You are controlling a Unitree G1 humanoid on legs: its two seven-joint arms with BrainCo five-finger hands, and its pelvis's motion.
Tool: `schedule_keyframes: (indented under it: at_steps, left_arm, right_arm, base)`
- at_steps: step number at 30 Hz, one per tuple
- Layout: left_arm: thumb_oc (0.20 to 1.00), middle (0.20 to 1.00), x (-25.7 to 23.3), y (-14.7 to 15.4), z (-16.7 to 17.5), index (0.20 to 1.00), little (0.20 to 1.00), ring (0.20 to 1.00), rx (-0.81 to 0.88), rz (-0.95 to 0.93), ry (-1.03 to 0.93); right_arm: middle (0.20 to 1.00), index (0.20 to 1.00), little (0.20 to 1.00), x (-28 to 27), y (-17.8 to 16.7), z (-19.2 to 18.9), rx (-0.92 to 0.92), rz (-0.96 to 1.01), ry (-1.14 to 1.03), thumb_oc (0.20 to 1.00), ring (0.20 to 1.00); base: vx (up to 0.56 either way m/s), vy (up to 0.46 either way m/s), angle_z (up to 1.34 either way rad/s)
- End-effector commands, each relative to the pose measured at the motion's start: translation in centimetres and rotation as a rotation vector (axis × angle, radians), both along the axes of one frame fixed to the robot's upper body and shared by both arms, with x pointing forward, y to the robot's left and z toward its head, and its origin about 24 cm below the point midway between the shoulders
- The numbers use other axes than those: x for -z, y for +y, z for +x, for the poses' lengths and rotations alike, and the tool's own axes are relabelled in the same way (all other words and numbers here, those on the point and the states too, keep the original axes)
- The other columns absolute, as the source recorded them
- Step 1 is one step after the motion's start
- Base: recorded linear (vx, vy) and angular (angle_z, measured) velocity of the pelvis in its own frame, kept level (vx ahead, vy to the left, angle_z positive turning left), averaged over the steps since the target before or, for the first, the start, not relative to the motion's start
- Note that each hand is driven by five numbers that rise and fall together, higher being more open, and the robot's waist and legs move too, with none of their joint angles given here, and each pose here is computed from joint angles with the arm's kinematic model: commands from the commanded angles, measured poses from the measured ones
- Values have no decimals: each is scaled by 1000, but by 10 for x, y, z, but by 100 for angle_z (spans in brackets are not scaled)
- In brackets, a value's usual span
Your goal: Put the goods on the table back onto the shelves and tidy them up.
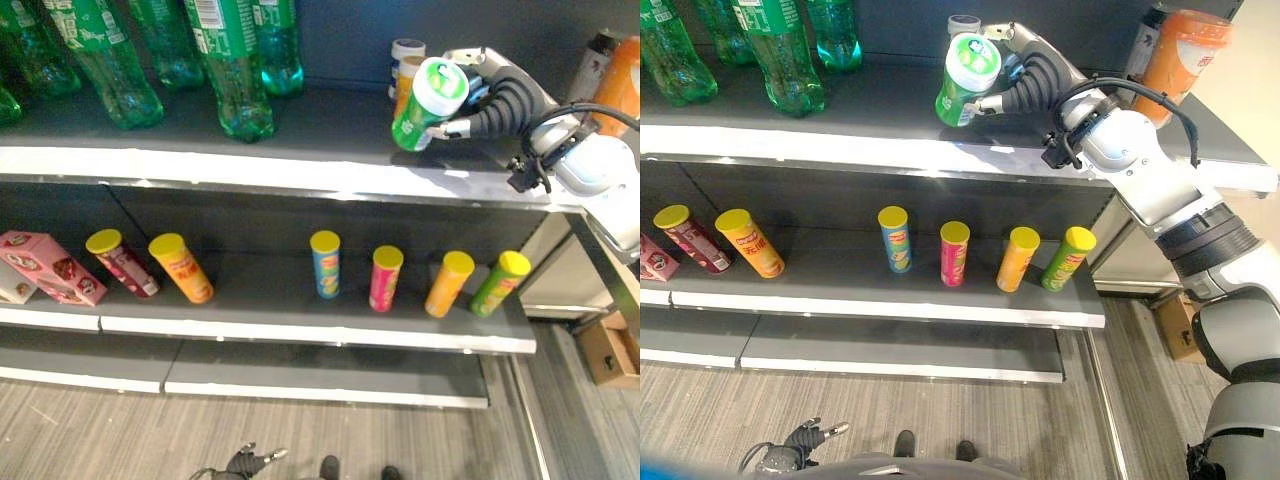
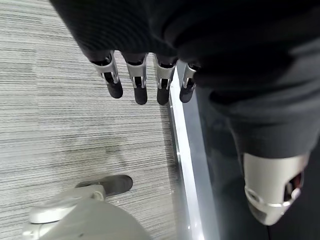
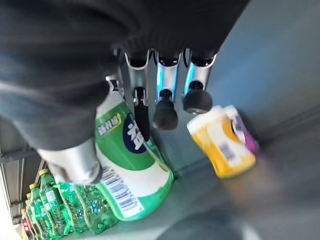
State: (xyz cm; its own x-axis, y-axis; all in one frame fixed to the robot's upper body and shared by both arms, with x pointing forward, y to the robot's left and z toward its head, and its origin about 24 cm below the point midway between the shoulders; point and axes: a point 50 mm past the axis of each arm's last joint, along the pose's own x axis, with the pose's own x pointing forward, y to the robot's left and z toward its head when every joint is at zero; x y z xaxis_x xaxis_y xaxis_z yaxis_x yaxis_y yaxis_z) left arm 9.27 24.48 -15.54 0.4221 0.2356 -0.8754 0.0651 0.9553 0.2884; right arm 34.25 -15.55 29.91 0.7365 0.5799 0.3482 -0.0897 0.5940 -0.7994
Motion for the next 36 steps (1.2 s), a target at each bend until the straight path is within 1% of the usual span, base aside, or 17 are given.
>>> schedule_keyframes:
  at_steps: [1,9,12,17,36]
  left_arm:
    - [1000,1000,-8,21,12,1000,1000,1000,41,48,-16]
    - [1000,1000,-10,24,14,1000,1000,1000,77,43,-21]
    - [1000,1000,-10,24,14,1000,1000,1000,81,36,-20]
    - [1000,1000,-12,25,19,1000,1000,1000,89,33,-31]
    - [1000,1000,-17,30,27,1000,1000,1000,113,32,-49]
  right_arm:
    - [200,200,200,-18,2,3,-41,9,44,200,200]
    - [200,200,200,-7,-12,16,27,-42,144,200,200]
    - [200,200,200,-11,-18,18,76,-93,131,200,200]
    - [200,200,200,-16,-27,26,159,-121,117,200,200]
    - [200,200,200,-15,-9,27,104,-190,144,200,200]
  base:
    - [9,3,4]
    - [0,0,0]
    - [3,1,-3]
    - [0,0,0]
    - [-1,1,1]
